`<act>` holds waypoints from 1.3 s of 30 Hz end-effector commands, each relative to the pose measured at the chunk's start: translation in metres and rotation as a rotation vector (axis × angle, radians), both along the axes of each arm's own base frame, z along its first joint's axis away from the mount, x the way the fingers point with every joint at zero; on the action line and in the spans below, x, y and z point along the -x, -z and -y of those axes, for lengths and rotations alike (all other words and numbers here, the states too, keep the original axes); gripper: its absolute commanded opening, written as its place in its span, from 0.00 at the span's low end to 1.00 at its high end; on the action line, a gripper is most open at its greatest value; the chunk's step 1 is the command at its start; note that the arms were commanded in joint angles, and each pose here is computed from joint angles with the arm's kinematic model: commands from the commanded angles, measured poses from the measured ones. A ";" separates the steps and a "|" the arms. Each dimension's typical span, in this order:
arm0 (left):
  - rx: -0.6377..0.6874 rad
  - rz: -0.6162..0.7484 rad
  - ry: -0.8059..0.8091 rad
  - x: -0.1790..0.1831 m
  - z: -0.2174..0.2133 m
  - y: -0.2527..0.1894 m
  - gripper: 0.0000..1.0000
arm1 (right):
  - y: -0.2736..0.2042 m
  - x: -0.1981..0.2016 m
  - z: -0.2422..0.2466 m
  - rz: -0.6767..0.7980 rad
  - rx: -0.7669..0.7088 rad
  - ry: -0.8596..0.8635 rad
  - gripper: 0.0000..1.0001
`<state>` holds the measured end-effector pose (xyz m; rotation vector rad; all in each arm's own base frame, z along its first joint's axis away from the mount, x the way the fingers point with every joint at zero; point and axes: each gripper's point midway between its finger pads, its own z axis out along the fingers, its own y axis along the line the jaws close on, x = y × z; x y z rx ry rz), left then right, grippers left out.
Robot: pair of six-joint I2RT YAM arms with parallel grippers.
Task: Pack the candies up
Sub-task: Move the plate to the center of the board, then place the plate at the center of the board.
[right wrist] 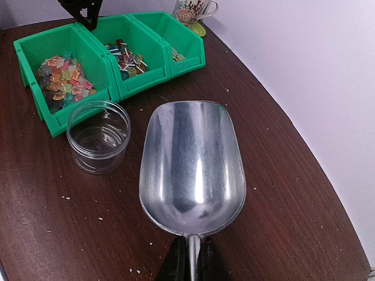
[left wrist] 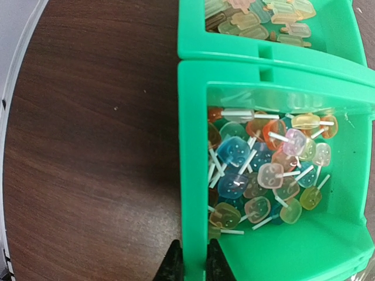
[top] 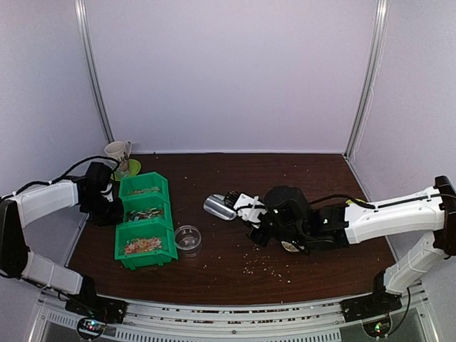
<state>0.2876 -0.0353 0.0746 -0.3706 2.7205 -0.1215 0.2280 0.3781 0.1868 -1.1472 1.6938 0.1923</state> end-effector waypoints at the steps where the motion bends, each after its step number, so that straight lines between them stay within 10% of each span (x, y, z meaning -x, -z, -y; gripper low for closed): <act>1: 0.013 -0.096 0.051 0.028 0.013 0.017 0.00 | -0.001 0.021 -0.011 -0.053 0.168 -0.076 0.00; 16: 0.042 -0.058 0.110 0.016 0.059 0.011 0.00 | 0.017 0.034 -0.019 -0.157 0.542 -0.089 0.00; 39: 0.081 0.022 0.227 -0.038 0.130 0.000 0.00 | 0.033 -0.005 -0.027 -0.073 0.680 0.098 0.00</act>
